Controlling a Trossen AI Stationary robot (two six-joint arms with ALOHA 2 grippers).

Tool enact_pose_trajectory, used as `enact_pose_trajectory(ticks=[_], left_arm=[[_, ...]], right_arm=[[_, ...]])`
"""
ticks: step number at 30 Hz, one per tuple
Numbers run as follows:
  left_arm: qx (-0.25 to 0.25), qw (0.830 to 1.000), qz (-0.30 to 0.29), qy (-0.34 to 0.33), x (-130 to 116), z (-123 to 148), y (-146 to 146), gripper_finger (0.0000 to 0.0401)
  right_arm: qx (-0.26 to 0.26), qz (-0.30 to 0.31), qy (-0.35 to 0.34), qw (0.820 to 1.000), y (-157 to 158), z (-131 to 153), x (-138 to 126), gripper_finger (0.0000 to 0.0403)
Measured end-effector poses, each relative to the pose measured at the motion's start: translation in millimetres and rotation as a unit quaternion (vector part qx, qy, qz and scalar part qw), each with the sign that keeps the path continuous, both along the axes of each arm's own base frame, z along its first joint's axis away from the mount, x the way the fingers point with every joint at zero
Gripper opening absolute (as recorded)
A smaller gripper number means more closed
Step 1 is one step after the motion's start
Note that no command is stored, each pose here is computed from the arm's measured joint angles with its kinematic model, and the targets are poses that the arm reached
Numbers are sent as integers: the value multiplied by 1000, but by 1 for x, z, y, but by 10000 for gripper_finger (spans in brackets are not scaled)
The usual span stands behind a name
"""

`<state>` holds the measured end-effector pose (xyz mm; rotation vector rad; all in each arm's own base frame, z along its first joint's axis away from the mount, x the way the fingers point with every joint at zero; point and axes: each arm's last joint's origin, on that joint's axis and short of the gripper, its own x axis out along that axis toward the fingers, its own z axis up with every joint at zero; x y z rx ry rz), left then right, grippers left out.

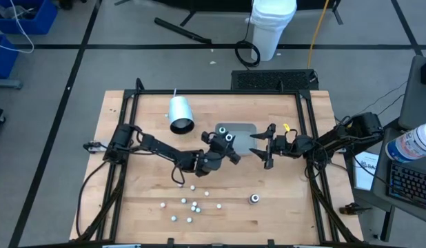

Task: Pick & Place food coloring
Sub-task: Put the black food coloring bottle into the gray bin

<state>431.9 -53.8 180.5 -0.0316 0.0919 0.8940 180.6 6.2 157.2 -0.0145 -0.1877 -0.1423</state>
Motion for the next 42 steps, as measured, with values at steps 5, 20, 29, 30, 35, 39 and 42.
enact_pose_trajectory(ticks=[5,20,29,30,35,39,42], left_arm=[[-8,999,-42,-8,4,2,8,140],[3,999,-7,-31,12,-48,0,140],[6,1000,-8,-14,11,-50,-2,140],[-1,1000,-12,-11,11,-52,-2,140],[-12,1000,-19,2,12,-57,4,140],[-16,1000,-26,4,13,-57,8,140],[-22,999,-22,12,12,-60,10,140]], right_arm=[[1,0,0,1000,0,0,0,253],[10,2,6,1000,0,-1,0,253],[9,1,6,1000,0,-1,0,253],[9,1,6,1000,0,-1,0,253],[9,1,6,1000,0,-1,0,253],[9,1,3,1000,0,-1,0,254],[9,1,3,1000,0,-1,0,254]])
